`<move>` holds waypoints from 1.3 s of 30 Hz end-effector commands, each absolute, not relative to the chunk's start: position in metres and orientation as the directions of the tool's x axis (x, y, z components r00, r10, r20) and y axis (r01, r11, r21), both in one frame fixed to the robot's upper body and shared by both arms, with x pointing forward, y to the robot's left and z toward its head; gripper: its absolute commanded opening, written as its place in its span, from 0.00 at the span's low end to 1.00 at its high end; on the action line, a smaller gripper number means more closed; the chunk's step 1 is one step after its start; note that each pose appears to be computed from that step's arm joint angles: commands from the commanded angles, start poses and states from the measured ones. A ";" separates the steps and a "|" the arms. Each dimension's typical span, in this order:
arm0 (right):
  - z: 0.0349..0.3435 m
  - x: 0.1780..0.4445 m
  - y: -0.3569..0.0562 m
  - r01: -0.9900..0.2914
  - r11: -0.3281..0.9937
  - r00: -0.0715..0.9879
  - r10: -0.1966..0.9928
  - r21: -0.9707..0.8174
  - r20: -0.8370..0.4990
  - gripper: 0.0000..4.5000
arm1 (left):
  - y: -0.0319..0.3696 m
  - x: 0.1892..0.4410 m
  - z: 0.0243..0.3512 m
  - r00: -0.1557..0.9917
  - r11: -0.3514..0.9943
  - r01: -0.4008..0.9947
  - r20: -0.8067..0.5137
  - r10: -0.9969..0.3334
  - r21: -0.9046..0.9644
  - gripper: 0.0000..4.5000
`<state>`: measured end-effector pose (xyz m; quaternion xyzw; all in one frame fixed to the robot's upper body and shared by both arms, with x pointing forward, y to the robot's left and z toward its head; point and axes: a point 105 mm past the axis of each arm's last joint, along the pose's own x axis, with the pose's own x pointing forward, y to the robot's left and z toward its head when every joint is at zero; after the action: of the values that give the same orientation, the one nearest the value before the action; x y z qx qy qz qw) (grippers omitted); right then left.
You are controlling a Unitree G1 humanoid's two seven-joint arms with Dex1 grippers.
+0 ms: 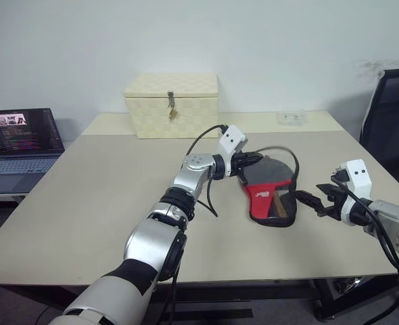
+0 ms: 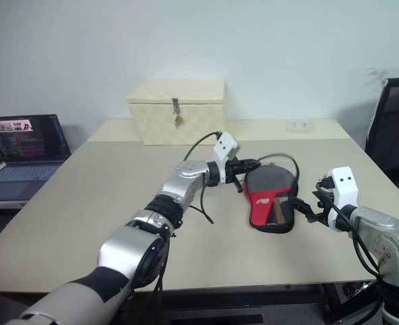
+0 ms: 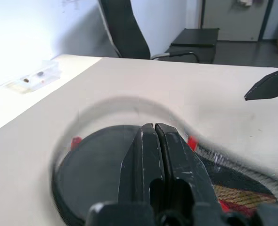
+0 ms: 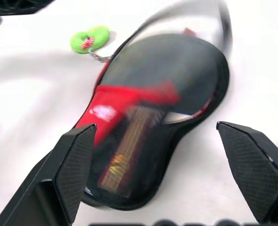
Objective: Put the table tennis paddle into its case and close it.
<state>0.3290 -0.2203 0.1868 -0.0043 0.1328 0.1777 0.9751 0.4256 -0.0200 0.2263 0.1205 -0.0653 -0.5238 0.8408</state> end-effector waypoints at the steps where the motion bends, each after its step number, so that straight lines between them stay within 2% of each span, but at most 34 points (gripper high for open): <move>1: 0.201 0.335 -0.227 -0.317 0.947 0.924 0.320 0.046 -0.209 1.00 | -0.004 0.428 0.238 0.452 0.442 0.850 0.034 -0.892 0.287 0.02; 7: 0.188 0.353 -0.225 -0.314 0.942 0.911 0.334 0.118 -0.242 1.00 | 0.042 0.425 0.226 0.475 0.470 0.845 0.046 -0.879 0.255 0.02; 9: 0.183 0.361 -0.228 -0.296 0.952 0.916 0.307 0.080 -0.260 1.00 | 0.057 0.421 0.221 0.486 0.481 0.842 0.042 -0.873 0.246 0.02; 11: 0.173 0.373 -0.231 -0.264 0.964 0.920 0.263 0.035 -0.289 1.00 | 0.078 0.411 0.216 0.499 0.494 0.839 0.040 -0.866 0.227 0.02; 14: 0.159 0.386 -0.227 -0.280 0.959 0.899 0.282 0.055 -0.334 1.00 | 0.097 0.392 0.214 0.505 0.502 0.839 0.045 -0.862 0.210 0.02; 21: 0.139 0.406 -0.223 -0.303 0.952 0.870 0.299 0.054 -0.393 1.00 | 0.113 0.362 0.214 0.522 0.518 0.834 0.037 -0.852 0.189 0.02; 29: 0.115 0.417 -0.225 -0.277 0.958 0.838 0.278 0.073 -0.469 1.00 | 0.115 0.357 0.217 0.544 0.538 0.818 0.028 -0.838 0.205 0.02; 39: 0.100 0.400 -0.225 -0.321 0.938 0.767 0.340 0.134 -0.544 1.00 | 0.115 0.353 0.222 0.541 0.534 0.817 0.032 -0.840 0.216 0.02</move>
<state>0.4091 -0.2263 0.1171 0.0121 0.2579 0.1701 0.9510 0.3582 0.1164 0.2072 0.0785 -0.0376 -0.4708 0.8779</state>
